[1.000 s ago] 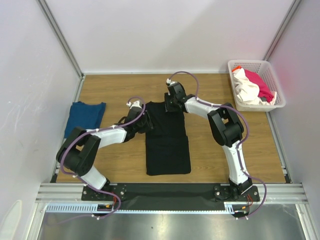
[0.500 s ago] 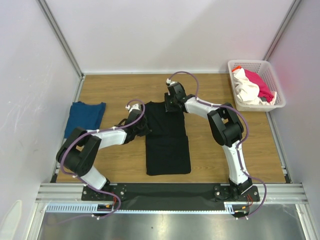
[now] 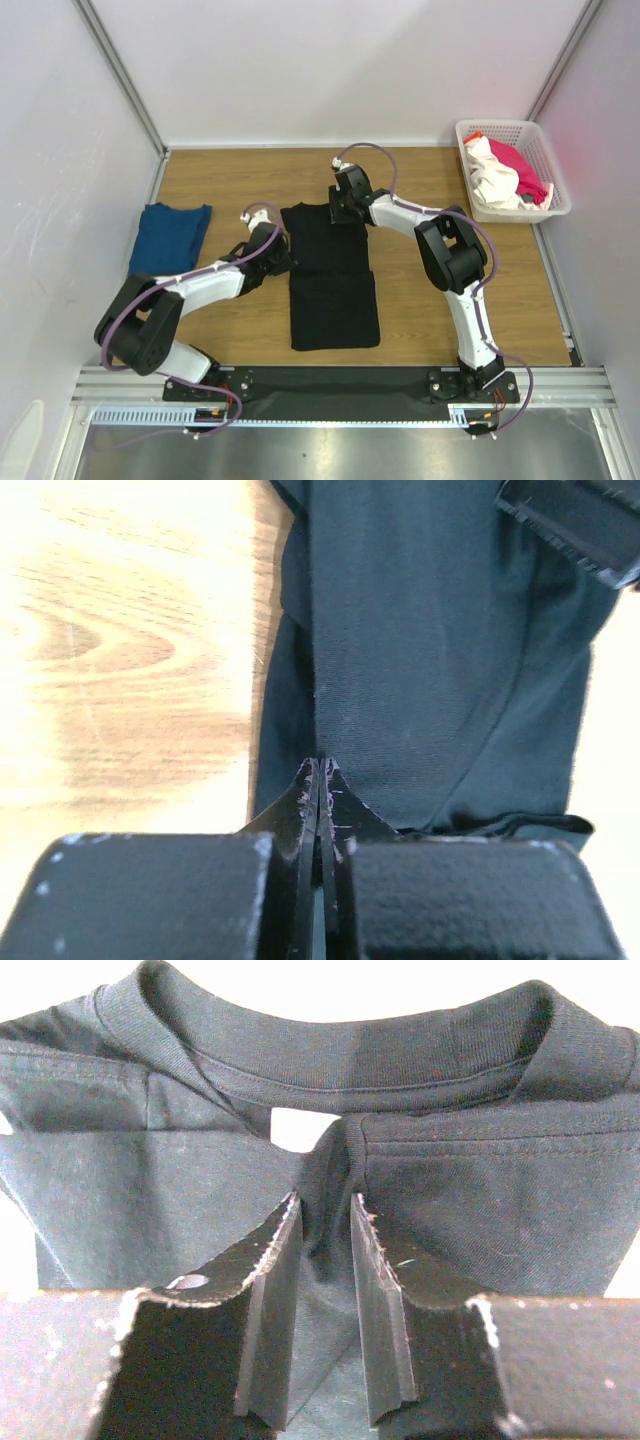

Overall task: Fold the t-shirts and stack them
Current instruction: Fold the tshirt

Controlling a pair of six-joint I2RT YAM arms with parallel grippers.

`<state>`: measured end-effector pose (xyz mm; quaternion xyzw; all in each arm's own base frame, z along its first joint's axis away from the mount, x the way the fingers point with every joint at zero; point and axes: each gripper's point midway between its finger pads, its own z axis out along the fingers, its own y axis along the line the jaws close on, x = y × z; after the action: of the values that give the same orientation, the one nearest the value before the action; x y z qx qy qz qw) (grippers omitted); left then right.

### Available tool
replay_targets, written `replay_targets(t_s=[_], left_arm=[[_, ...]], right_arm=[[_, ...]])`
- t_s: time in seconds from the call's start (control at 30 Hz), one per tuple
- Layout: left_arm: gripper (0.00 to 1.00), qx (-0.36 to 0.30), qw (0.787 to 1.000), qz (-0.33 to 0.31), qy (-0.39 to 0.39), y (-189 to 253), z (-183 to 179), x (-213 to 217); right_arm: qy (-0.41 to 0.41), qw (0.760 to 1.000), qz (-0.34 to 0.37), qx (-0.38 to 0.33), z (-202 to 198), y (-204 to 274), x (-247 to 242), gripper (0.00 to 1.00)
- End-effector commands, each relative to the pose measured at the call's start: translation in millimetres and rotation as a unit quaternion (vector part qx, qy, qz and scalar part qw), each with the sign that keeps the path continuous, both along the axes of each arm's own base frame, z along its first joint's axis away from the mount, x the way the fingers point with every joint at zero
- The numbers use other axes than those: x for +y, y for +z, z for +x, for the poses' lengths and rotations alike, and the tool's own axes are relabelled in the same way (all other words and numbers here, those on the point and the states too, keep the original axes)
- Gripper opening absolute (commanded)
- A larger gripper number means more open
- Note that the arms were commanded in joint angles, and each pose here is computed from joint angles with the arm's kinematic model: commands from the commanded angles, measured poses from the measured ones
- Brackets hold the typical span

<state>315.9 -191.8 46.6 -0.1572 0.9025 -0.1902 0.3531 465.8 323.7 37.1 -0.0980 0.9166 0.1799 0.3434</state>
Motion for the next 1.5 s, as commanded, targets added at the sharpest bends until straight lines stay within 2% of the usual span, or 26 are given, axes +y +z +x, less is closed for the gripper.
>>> replay_targets(t_s=[0.0,0.43,0.53,0.57,0.63,0.67,0.73,0.77,0.9,0.97,1.1,1.23,1.27,1.47], left_arm=[[0.0,-0.015,0.999,0.004,0.028,9.4,-0.6,9.8],[0.04,0.026,0.999,0.027,0.04,-19.6,-12.2,17.3],[0.18,0.023,0.999,0.02,0.029,-15.2,-11.5,12.7],[0.26,0.018,0.999,0.018,0.027,-11.1,-9.9,12.2],[0.36,0.013,0.999,0.028,0.022,-3.0,-9.2,14.0],[0.45,-0.016,0.999,0.033,0.019,18.0,1.9,13.9],[0.5,-0.034,0.998,0.054,0.019,37.5,10.5,19.5],[0.52,-0.065,0.996,0.06,0.014,62.5,24.6,17.6],[0.52,-0.12,0.991,0.054,0.004,114.9,52.5,17.9],[0.47,-0.146,0.988,0.045,-0.003,134.0,65.8,13.6],[0.36,-0.166,0.985,0.012,-0.039,144.5,84.7,-5.1],[0.27,-0.154,0.986,-0.028,-0.057,123.4,99.5,-26.2],[0.25,-0.137,0.988,-0.032,-0.062,105.9,104.8,-31.4],[0.2,-0.11,0.992,-0.036,-0.058,68.6,126.1,-41.2]], right_arm=[[0.0,1.0,0.005,-0.013,7.8,5.4,5.7,0.32],[-0.001,1.0,0.01,-0.01,6.3,8.9,5.7,0.34],[0.002,1.0,0.017,-0.018,7.3,21.7,7.5,0.39],[0.005,1.0,0.018,-0.02,7.2,25.6,7.9,0.4],[0.01,0.999,0.023,-0.025,6.4,41.1,9.5,0.47],[0.014,0.999,0.027,-0.028,5.6,48.2,10.4,0.5],[0.019,0.998,0.038,-0.044,4.3,75.8,11.2,0.56],[0.021,0.998,0.043,-0.05,3.8,86.0,10.7,0.61],[-0.002,0.996,0.06,-0.074,2.0,137.0,-4.1,0.67],[-0.027,0.995,0.072,-0.068,-0.5,153.2,-22.1,0.67],[-0.054,0.991,0.109,-0.06,-14.3,159.0,-51.6,0.65],[-0.062,0.985,0.135,-0.084,-22.0,154.7,-63.1,0.64],[-0.059,0.985,0.137,-0.083,-23.2,151.1,-63.1,0.64],[-0.039,0.991,0.123,-0.034,-20.2,95.4,-52.7,0.57]])
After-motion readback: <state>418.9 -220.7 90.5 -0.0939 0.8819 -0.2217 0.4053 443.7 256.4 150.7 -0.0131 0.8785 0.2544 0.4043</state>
